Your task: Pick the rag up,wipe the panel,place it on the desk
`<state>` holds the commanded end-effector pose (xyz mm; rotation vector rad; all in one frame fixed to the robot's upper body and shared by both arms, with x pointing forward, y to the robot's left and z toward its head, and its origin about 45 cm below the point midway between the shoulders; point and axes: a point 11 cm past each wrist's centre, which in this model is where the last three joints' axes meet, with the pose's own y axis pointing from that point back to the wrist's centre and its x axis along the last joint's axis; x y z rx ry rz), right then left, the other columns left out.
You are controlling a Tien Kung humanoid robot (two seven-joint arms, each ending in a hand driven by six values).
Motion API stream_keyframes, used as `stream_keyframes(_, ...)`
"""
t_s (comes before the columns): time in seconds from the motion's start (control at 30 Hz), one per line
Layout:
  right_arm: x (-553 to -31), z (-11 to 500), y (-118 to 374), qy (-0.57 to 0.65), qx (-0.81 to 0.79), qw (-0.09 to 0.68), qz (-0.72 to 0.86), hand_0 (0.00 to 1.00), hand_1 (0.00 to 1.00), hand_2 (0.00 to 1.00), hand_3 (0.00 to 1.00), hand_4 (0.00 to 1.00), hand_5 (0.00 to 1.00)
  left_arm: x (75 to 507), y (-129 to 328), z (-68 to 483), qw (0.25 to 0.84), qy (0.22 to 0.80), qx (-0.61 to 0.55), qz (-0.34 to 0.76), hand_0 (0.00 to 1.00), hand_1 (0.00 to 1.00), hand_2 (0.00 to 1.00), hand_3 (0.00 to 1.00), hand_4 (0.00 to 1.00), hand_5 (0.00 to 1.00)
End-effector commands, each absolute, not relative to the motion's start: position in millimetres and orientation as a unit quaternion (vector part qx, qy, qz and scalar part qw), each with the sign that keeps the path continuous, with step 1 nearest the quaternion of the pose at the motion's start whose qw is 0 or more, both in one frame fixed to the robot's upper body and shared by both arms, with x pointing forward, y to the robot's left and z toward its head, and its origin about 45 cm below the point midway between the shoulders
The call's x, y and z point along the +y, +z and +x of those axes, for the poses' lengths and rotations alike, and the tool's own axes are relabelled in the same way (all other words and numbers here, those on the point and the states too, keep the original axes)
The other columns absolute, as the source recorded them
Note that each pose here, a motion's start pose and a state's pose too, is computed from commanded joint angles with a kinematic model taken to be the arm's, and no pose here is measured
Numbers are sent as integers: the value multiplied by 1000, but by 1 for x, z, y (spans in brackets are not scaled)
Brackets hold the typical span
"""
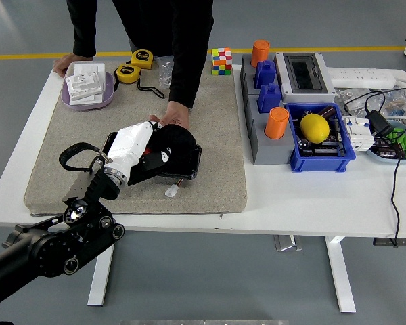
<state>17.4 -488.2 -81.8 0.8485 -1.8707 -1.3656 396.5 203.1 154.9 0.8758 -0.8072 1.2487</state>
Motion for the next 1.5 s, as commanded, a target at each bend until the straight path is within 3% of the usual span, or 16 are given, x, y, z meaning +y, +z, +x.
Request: stream_keyframes(1.5, -486, 10, -83, -527, -717, 328, 318, 736, 626, 694, 618, 998, 565, 303, 157, 402, 563, 600, -350, 447, 287, 168, 510, 411, 82, 2)
